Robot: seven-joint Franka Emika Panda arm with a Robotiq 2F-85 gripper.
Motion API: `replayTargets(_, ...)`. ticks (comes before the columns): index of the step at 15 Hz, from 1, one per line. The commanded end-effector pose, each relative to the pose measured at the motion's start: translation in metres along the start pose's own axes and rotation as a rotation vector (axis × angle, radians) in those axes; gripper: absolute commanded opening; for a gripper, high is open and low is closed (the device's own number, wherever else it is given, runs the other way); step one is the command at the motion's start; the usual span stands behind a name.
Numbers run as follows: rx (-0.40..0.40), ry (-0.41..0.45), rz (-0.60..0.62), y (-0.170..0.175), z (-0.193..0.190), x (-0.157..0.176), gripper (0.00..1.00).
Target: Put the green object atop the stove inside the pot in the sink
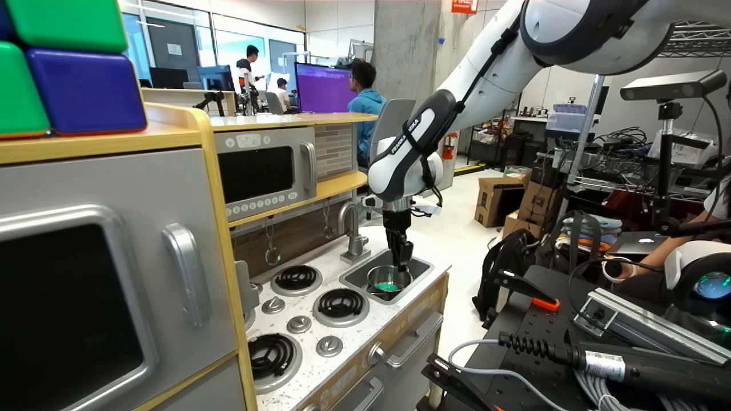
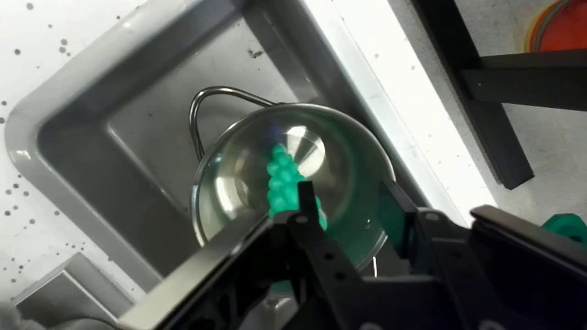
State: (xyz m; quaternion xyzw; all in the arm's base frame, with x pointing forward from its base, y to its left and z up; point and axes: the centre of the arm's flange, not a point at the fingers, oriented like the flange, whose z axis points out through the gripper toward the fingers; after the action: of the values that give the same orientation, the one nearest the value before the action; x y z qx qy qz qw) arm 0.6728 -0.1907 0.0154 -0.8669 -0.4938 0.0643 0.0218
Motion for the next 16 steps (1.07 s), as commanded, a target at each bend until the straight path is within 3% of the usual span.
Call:
replayTargets(1,0.044,0.007,0.053,0.034,0.013,0.007,0.16)
replayTargets(2,0.071,0.02,0.051,0.03,0.009,0.008,0.66)
replayTargets(4,0.121,0.024,0.012,0.006,-0.008,0.011,0.72)
replayTargets(5,0.069,-0.004,0.025,0.005,0.005,0.006,0.8)
replayTargets(6,0.073,-0.004,0.022,0.004,0.004,0.008,0.62)
replayTargets(7,0.074,-0.004,0.021,0.004,0.004,0.008,0.95)
replayTargets(10,0.009,0.082,-0.043,-0.044,-0.023,-0.012,1.0)
replayTargets(14,-0.129,0.218,-0.089,-0.066,-0.048,-0.03,1.0)
replayTargets(16,-0.157,0.279,-0.092,-0.074,-0.058,-0.04,1.0)
